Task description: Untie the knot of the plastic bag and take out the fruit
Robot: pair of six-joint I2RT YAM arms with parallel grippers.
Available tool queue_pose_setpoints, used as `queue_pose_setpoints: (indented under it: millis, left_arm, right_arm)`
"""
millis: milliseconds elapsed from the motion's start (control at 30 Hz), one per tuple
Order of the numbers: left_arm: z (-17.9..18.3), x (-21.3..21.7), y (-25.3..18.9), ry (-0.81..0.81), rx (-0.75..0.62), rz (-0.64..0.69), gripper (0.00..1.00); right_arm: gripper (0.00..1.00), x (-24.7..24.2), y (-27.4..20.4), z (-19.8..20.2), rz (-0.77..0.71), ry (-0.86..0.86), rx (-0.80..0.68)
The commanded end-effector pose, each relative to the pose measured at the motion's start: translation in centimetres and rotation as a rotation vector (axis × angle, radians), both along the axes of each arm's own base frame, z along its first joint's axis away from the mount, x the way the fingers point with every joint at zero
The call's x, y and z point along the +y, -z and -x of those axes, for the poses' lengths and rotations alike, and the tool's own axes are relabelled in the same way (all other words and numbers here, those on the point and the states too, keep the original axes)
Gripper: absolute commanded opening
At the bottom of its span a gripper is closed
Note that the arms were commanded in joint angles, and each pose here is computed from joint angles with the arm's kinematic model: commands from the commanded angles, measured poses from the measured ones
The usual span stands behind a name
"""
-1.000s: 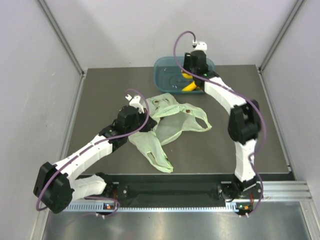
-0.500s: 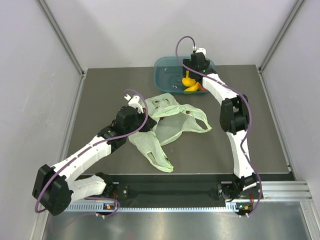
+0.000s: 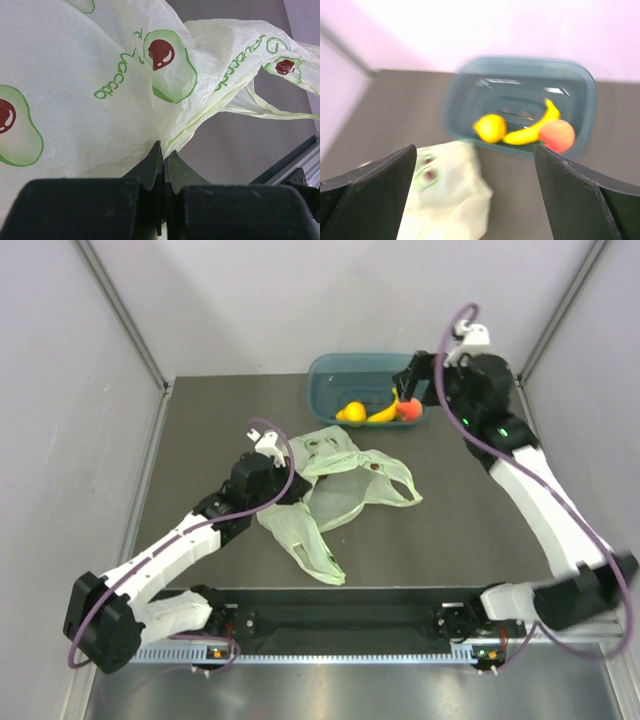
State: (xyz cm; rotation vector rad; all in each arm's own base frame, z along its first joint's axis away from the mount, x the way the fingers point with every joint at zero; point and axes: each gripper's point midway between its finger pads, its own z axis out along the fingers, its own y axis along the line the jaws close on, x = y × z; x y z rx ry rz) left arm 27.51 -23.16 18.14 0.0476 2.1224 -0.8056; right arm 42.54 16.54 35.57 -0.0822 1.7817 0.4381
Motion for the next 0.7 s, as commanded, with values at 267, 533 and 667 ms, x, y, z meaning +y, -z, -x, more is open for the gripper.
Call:
queue_pose_setpoints:
  millis: [267,533,667]
  left_arm:
    - [0.8,0.7,-0.6,0.011,-0.012,-0.013,0.00]
    - [1.0,0.6,-0.6,0.014,0.011,-0.014,0.00]
    - [0.8,0.7,-1.4,0.003,-0.007,-0.005,0.00]
  right_arm:
    - [0.93,8.4,3.9,24.1,-0.176,-0.593,-0.004]
    - [0.47,14.7,11.2,25.2,-0.206,-0.672,0.140]
    - [0.41,16.5,13.6,21.6,-0.230,-0.524,0.169]
